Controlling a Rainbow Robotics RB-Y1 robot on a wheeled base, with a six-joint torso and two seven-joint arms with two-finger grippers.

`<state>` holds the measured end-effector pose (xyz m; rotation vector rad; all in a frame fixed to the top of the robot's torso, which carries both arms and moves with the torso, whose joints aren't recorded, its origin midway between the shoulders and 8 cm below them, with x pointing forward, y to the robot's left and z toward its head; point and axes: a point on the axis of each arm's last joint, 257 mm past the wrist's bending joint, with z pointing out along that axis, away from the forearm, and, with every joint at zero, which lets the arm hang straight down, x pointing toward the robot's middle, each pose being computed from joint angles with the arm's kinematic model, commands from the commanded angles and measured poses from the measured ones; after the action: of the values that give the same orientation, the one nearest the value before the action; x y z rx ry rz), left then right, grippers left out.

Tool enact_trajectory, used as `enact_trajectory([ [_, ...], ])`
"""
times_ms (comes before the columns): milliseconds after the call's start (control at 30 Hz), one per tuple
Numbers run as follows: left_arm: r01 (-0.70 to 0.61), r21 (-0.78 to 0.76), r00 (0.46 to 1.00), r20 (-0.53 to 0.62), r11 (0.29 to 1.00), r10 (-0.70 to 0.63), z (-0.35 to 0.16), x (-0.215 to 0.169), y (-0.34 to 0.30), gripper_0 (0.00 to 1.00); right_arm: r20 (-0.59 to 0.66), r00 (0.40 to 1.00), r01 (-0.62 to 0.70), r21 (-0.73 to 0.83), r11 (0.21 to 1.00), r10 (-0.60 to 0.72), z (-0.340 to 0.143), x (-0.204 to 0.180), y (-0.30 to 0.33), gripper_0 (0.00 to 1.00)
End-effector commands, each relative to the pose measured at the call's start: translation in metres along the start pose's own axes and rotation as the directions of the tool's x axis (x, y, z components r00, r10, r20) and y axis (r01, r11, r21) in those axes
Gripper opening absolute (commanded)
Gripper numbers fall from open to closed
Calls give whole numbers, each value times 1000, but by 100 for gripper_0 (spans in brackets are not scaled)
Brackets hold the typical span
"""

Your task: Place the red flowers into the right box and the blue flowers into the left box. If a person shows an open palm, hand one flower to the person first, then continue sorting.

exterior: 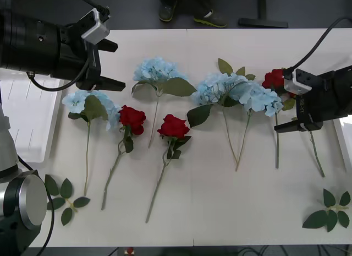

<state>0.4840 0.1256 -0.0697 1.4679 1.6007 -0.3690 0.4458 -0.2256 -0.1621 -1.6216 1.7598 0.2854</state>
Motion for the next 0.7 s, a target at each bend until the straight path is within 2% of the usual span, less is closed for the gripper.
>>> enact_trajectory([
  [33, -89, -34, 996, -13, 995, 89, -16, -16, 14, 100, 52, 996, -69, -96, 993, 74, 39, 6, 44, 100],
  [300, -89, -34, 996, -13, 995, 89, -16, -16, 14, 100, 89, 994, -56, -56, 997, 61, 13, -9, 24, 100],
  [367, -89, -34, 996, -13, 995, 89, -16, -16, 14, 86, 106, 984, -135, -59, 989, 141, 2, -18, 18, 100],
  [400, -89, -34, 996, -13, 995, 89, -16, -16, 14, 75, 104, 974, -197, -59, 979, 203, -7, -21, 12, 100],
  [467, -89, -34, 996, -13, 995, 89, -16, -16, 14, 73, 90, 951, -294, -50, 955, 297, -20, -24, 4, 100],
  [567, -89, -34, 996, -13, 995, 89, -16, -16, 14, 73, 58, 892, -448, -17, 894, 448, -38, -23, -10, 100],
  [600, -24, -1, 999, -43, 1000, 24, -11, 15, 3, 73, 50, 852, -522, 1, 853, 521, -45, -21, -17, 100],
  [700, -12, 6, 998, -67, 1000, 13, -18, 24, 4, 75, 23, 711, -703, 52, 709, 703, -59, -15, -29, 100],
])
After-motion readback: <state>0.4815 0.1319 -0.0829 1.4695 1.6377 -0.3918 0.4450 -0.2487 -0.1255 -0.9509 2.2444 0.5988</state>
